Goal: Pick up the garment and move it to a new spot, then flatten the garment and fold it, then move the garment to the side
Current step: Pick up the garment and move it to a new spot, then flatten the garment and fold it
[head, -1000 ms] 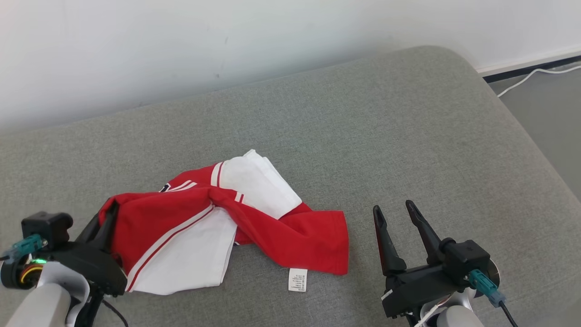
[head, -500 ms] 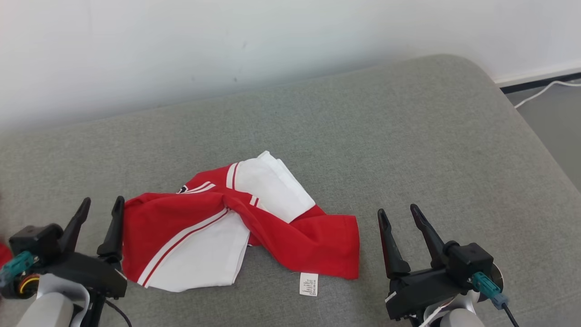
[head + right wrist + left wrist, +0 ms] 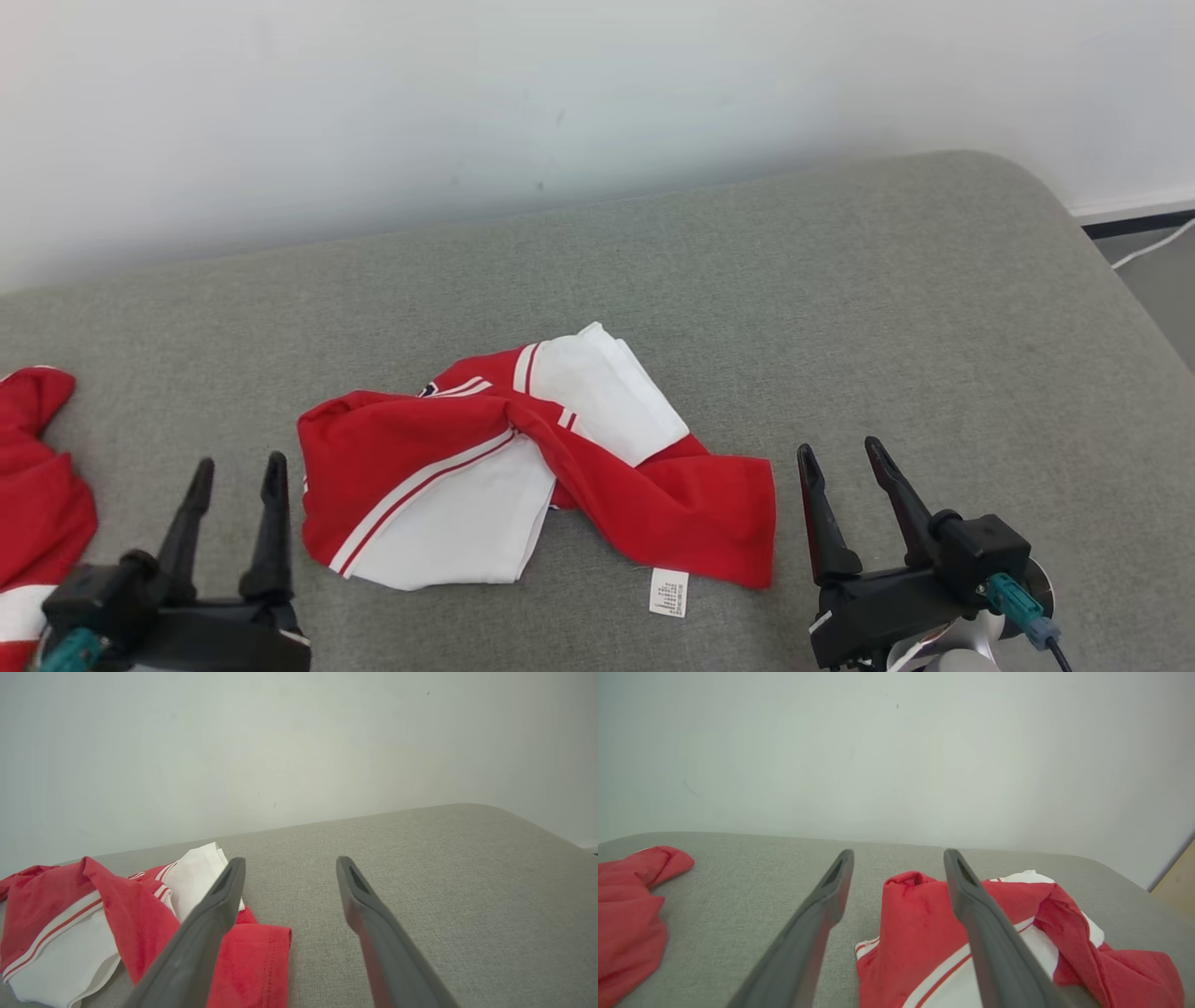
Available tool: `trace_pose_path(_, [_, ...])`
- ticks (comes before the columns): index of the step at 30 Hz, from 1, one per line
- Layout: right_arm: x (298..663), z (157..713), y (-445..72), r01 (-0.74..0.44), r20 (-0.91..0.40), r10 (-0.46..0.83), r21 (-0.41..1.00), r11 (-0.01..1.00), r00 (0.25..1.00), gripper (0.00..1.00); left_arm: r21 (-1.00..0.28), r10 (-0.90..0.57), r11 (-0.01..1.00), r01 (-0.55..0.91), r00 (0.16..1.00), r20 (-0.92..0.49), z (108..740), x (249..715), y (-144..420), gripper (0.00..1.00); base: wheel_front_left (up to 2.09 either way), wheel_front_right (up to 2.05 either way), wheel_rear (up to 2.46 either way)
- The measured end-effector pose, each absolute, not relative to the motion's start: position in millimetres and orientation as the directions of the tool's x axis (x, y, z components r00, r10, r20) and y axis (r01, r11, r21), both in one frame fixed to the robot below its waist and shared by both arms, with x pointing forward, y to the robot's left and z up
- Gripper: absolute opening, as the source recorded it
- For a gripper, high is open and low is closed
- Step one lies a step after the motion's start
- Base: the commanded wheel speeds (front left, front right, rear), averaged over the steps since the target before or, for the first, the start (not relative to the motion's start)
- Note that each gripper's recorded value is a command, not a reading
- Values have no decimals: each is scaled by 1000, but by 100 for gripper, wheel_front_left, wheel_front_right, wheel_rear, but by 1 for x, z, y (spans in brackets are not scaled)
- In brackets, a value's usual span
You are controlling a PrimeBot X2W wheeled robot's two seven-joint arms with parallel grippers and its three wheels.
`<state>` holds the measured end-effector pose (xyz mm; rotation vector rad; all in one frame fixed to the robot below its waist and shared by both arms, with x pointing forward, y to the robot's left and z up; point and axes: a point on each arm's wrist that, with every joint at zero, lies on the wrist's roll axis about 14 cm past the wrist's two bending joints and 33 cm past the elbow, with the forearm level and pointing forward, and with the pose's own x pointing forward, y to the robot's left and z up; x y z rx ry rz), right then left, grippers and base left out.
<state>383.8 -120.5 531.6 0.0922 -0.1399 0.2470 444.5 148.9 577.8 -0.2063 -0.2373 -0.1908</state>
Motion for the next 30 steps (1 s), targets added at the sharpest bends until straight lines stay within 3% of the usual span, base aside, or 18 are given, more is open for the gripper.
trace_pose_path(15, [388,525,-113,-270,131,261,56,961,956,100,-305,-195,931,203,979,58,502,425,121,100,0,0,0])
trace_pose_path(30, [392,516,-128,-228,104,221,55,972,970,100,-283,-203,944,168,974,-99,449,443,115,100,0,0,0])
